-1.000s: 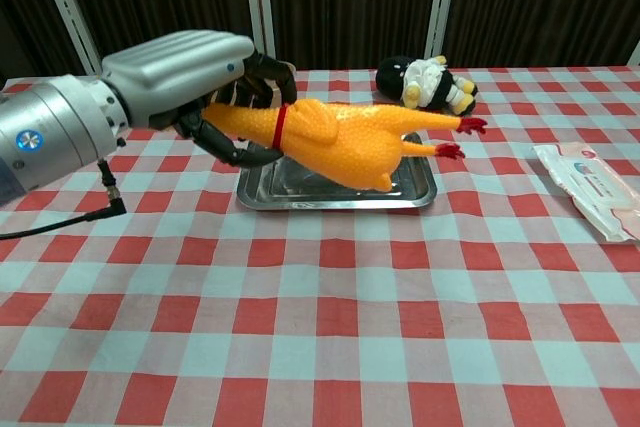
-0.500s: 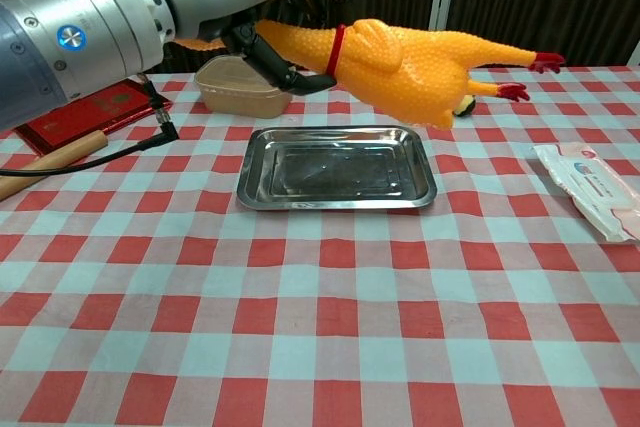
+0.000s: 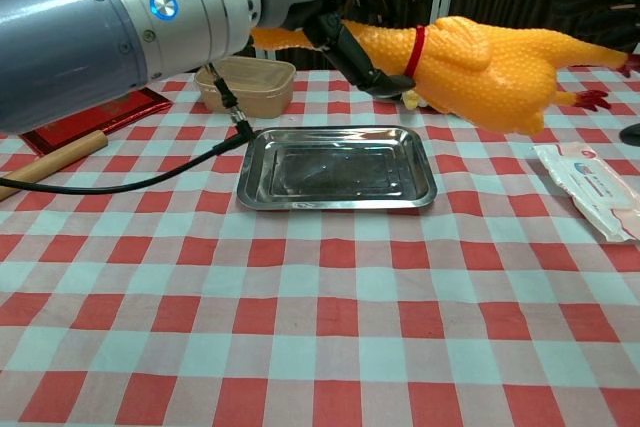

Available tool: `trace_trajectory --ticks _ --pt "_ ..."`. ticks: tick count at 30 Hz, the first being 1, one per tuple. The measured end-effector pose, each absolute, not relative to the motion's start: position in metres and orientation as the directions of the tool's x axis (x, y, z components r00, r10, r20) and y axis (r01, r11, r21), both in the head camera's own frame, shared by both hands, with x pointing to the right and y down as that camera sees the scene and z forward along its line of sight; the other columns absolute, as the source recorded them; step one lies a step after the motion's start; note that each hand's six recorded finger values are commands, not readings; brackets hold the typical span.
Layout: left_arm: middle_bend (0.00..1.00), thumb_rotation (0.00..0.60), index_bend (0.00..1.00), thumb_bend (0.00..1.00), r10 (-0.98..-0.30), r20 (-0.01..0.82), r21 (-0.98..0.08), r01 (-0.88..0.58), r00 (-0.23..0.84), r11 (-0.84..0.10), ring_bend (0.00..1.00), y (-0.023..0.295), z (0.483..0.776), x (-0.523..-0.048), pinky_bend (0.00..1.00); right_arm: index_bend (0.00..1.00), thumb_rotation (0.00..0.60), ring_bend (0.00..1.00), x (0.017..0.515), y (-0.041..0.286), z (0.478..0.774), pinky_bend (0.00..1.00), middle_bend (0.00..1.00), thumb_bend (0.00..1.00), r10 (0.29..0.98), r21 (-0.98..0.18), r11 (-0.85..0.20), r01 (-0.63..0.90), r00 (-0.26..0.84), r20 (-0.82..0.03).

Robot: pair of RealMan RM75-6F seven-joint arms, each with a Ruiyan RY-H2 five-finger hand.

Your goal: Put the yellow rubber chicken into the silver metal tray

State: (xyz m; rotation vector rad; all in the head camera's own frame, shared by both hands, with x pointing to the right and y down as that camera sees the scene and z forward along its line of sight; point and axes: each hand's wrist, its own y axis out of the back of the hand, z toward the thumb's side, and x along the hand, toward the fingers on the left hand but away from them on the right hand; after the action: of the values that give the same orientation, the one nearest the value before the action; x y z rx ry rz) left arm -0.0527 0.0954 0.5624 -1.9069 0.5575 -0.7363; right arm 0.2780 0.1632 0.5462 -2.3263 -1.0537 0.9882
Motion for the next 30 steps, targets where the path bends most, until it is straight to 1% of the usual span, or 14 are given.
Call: trace_trajectory --ticks 5,9,16,30 --pt "0.65 0.600 0.64 0.58 -0.640 0.292 -0.884 -0.055 0.711 -0.465 0.57 0.104 0.560 -0.033 0.59 0.00 0.600 0.00 0.272 0.159 0.551 0.04 0.00 0.24 0.764 -0.594 -0.642 0.484 0.467 -0.445" --pt "0.66 0.600 0.64 0.58 -0.631 0.306 -0.872 -0.057 0.713 -0.486 0.57 0.109 0.557 -0.020 0.59 0.00 0.600 0.00 0.270 0.157 0.555 0.04 0.00 0.24 0.758 -0.600 -0.649 0.468 0.465 -0.457" --pt "0.66 0.600 0.64 0.58 -0.628 0.303 -0.870 -0.060 0.717 -0.489 0.57 0.114 0.550 -0.003 0.59 0.00 0.600 0.00 0.264 0.158 0.565 0.04 0.00 0.24 0.740 -0.594 -0.671 0.444 0.458 -0.493" --pt "0.66 0.600 0.64 0.58 -0.624 0.308 -0.871 -0.052 0.718 -0.489 0.57 0.118 0.548 0.001 0.60 0.00 0.600 0.01 0.266 0.155 0.573 0.04 0.00 0.24 0.725 -0.584 -0.689 0.430 0.442 -0.529"
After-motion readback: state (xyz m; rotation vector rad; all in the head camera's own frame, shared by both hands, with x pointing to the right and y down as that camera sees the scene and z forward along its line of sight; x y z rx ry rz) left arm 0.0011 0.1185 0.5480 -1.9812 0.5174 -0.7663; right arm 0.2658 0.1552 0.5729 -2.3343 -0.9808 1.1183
